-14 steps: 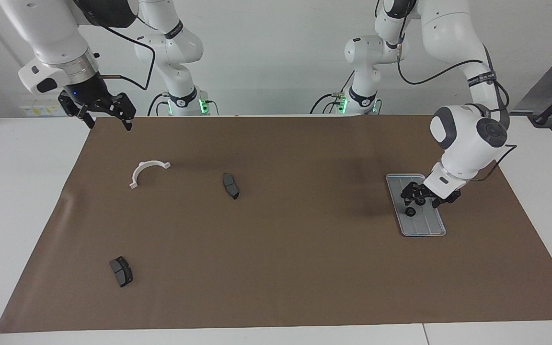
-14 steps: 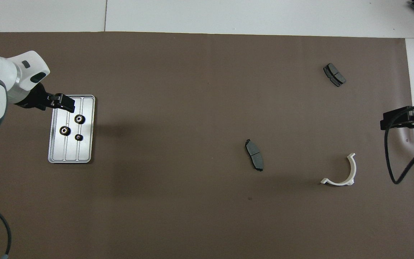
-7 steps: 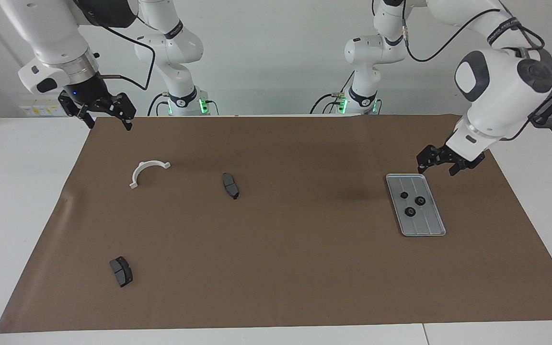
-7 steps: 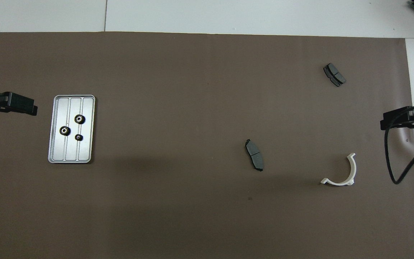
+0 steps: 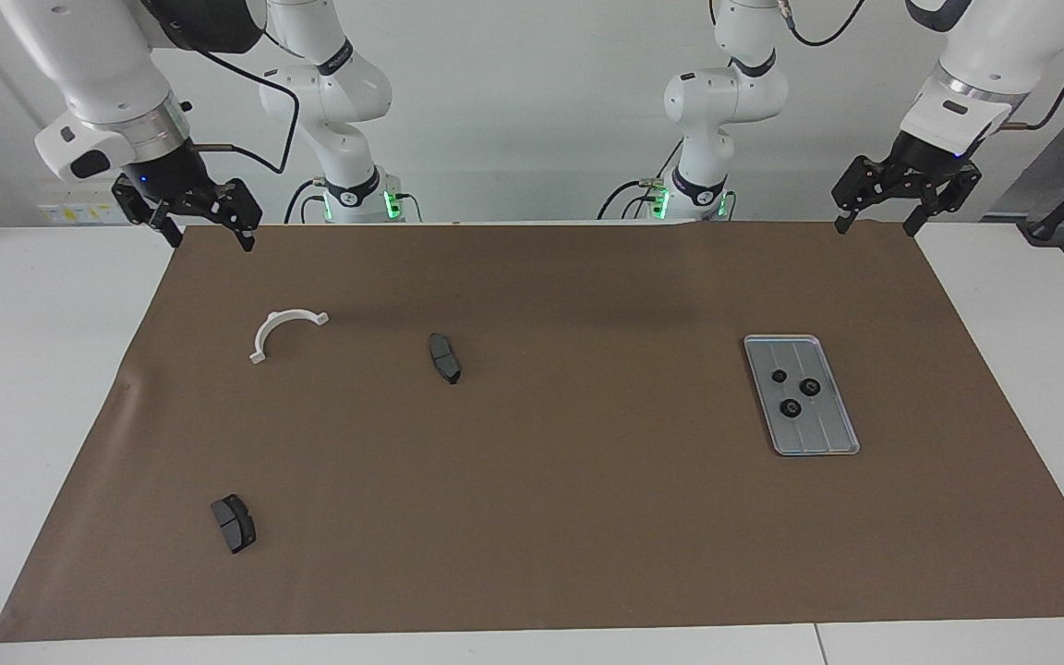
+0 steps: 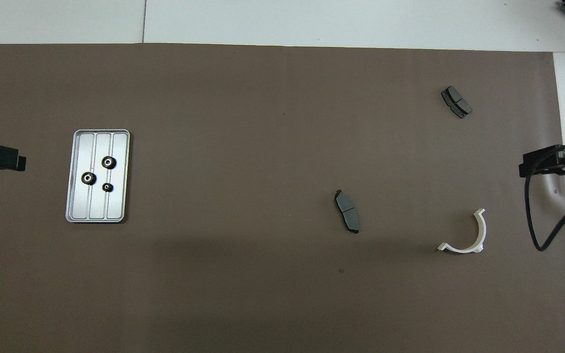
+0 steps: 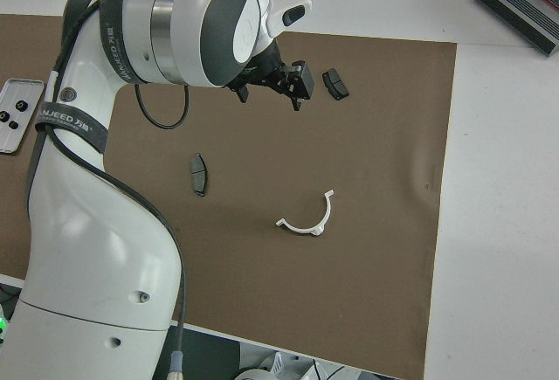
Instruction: Pick bearing gear from pile to tray
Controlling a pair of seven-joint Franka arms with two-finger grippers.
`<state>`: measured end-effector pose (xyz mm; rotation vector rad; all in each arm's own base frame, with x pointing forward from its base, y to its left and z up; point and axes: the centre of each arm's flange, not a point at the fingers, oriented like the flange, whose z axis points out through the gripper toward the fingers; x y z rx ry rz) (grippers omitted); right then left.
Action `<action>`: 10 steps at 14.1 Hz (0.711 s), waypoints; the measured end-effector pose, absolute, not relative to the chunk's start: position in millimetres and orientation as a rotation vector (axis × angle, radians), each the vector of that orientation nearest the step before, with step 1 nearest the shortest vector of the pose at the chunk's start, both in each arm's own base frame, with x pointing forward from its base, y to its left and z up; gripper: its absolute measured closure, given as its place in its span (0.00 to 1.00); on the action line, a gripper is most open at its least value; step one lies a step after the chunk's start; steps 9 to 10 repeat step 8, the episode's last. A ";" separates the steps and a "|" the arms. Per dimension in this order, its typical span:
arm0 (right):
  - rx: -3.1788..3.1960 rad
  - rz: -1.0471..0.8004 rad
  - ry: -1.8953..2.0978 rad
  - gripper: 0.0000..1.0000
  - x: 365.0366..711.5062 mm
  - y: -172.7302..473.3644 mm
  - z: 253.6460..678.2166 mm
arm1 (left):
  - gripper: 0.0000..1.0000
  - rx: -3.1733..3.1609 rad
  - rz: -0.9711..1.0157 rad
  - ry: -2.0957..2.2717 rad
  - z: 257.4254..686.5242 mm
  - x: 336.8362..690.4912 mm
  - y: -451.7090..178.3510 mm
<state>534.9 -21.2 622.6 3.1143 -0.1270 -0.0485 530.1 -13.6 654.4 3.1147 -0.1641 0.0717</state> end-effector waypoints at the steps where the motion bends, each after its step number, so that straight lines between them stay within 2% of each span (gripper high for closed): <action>1: 3.114 -0.049 -0.127 0.00 534.9 -21.2 622.6 | 0.00 3.117 0.069 -0.168 653.4 530.1 -14.6; 10: 3.114 -0.049 -0.127 0.00 534.9 -21.2 622.6 | 0.00 3.118 0.046 -0.182 648.2 529.5 -19.3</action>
